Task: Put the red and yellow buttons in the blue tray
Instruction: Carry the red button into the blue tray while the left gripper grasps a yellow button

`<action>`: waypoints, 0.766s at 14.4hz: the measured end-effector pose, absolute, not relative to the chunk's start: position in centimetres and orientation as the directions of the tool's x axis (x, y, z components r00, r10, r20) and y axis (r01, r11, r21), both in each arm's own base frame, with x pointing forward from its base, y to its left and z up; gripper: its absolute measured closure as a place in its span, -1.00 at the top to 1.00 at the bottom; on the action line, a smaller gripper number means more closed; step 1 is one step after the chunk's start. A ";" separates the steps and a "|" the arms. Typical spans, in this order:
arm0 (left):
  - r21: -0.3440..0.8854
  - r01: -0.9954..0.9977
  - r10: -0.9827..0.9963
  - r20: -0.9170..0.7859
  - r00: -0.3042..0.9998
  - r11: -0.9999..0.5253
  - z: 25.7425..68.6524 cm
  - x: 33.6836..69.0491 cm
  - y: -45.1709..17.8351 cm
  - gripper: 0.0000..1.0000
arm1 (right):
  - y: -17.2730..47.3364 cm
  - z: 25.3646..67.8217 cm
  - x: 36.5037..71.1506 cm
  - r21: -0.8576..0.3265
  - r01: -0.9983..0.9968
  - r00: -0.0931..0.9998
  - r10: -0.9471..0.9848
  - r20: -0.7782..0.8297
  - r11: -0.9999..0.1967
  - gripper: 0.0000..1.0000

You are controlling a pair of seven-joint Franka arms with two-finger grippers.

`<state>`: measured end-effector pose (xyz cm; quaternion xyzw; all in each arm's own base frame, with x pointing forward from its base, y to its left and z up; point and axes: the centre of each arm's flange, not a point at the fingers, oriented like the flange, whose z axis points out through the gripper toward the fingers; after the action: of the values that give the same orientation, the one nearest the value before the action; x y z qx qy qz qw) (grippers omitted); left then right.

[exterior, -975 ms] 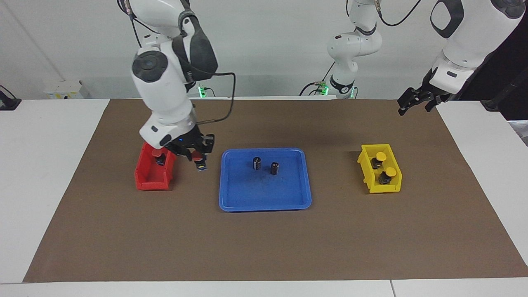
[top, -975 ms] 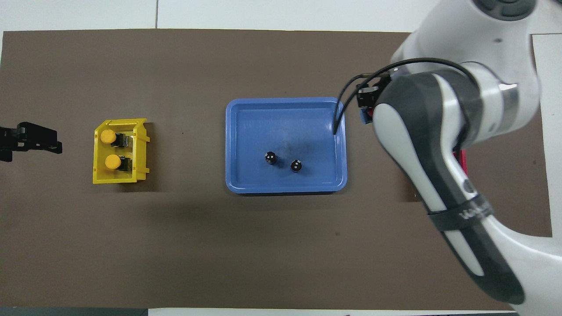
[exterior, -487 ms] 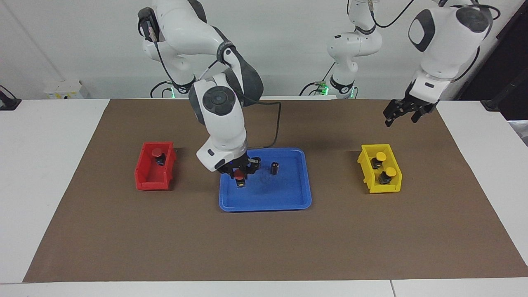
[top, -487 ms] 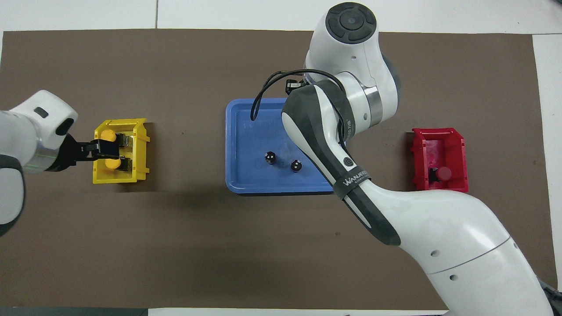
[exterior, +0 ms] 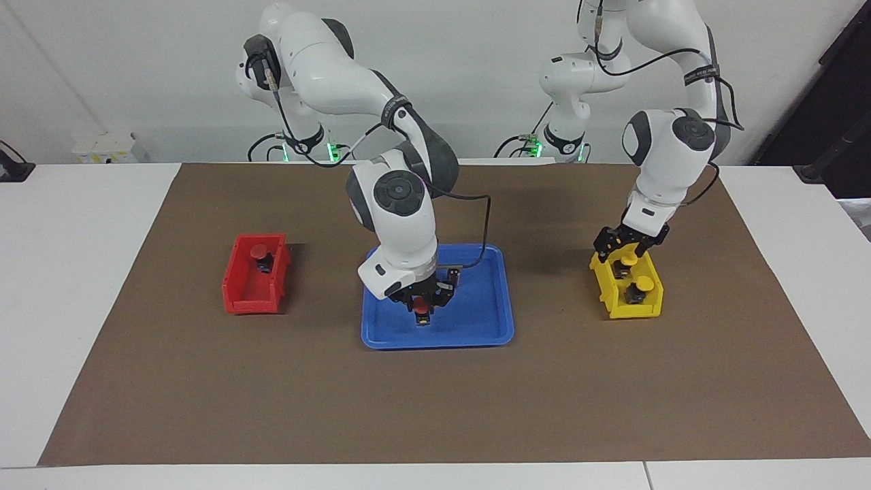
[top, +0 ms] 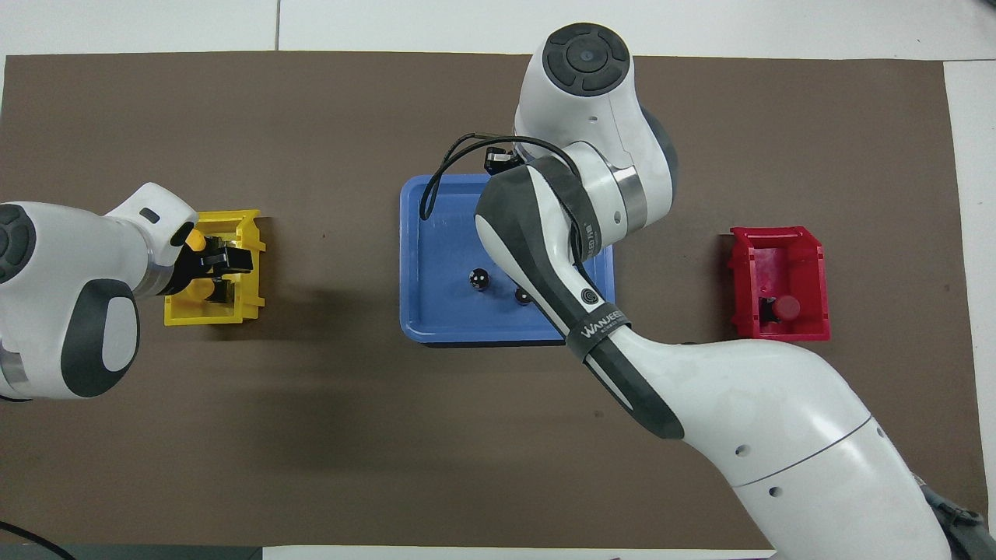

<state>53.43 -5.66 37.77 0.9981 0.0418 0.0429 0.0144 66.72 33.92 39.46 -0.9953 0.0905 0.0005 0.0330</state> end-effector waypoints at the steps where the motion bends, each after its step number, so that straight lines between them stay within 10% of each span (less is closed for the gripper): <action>1: 0.033 0.084 0.086 0.083 0.993 -0.996 37.7 53.7 -5.5 0.69 | 33.9 38.6 66.7 -0.067 -0.182 0.983 -0.182 -0.005 -0.981 -0.16; 11: 0.025 0.075 0.076 0.042 0.996 -0.997 39.5 54.7 -2.8 0.44 | 34.3 36.1 64.6 -0.042 -0.168 0.985 -0.167 -0.038 -0.985 -0.16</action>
<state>54.67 -2.79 39.52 0.9990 0.0377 0.0217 0.0116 64.57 34.30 36.07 -0.9961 0.0842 0.0170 0.0223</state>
